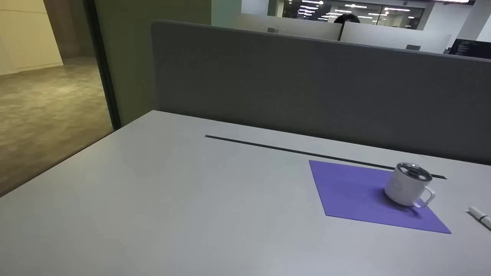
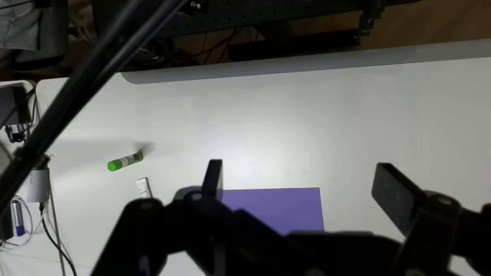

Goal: Close the drinking lid on the travel mug

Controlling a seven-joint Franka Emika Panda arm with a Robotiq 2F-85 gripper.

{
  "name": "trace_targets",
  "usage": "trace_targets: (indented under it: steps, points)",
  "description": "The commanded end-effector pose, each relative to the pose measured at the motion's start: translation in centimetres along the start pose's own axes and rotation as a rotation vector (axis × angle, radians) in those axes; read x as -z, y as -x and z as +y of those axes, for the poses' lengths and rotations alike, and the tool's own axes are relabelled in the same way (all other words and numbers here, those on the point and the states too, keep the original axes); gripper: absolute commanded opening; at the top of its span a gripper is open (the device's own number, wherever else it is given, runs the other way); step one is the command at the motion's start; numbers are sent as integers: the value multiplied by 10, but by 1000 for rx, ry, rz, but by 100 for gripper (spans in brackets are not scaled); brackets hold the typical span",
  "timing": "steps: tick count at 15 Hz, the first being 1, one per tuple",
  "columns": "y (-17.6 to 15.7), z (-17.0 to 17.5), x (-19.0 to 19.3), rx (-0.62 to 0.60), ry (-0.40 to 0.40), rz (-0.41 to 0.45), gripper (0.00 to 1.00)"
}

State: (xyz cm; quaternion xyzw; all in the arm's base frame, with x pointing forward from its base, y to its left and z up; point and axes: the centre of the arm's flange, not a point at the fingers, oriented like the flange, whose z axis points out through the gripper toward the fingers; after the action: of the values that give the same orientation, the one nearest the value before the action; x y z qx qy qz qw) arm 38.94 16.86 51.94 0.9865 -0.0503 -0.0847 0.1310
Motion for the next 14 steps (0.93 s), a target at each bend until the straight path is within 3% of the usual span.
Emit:
trace_targets:
  steps: [1,8,11,14]
  points:
    - [0,0,0,0,0,1,100]
    - [0,0,0,0,-1,1,100]
    - [-28,24,2,-33,5,236,100]
    - [-86,81,5,-42,14,438,100]
